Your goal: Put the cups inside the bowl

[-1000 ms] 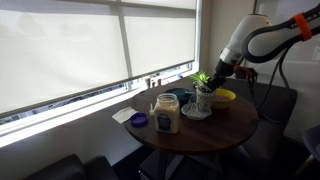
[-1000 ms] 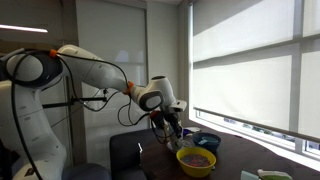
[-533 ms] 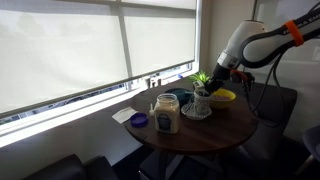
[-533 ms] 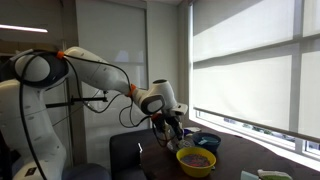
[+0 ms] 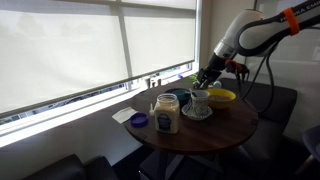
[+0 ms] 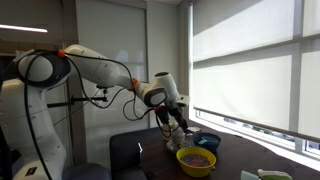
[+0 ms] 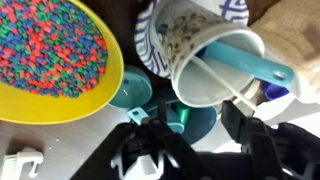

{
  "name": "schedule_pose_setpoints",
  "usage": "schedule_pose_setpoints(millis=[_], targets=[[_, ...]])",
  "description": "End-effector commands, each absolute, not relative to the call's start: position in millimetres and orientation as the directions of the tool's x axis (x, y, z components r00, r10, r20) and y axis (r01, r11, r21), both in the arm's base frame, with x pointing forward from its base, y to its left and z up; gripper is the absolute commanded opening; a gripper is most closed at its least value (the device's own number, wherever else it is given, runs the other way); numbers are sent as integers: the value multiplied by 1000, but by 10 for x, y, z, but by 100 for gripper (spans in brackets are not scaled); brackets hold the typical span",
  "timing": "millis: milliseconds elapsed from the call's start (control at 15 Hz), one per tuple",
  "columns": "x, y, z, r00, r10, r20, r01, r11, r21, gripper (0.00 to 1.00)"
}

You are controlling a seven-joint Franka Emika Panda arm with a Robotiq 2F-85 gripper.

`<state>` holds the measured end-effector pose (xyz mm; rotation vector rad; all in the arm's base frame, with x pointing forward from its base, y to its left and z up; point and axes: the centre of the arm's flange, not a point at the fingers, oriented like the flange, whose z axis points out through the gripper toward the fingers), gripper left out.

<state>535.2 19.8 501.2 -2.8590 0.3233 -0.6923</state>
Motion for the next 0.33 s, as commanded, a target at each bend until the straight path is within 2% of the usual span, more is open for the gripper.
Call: schedule_pose_setpoints(millis=[0, 67, 133, 200, 267], targets=[[5415, 241, 5824, 853, -266, 450, -130, -942, -309, 92], [5362, 230, 6064, 860, -249, 446, -86, -931, -354, 98], [5309, 227, 6243, 873, -225, 433, -39, -917, -398, 100], [5346, 289, 5868, 857, -249, 452, -97, -938, -332, 87], [5299, 305, 6066, 860, -233, 453, -62, -931, -360, 95]])
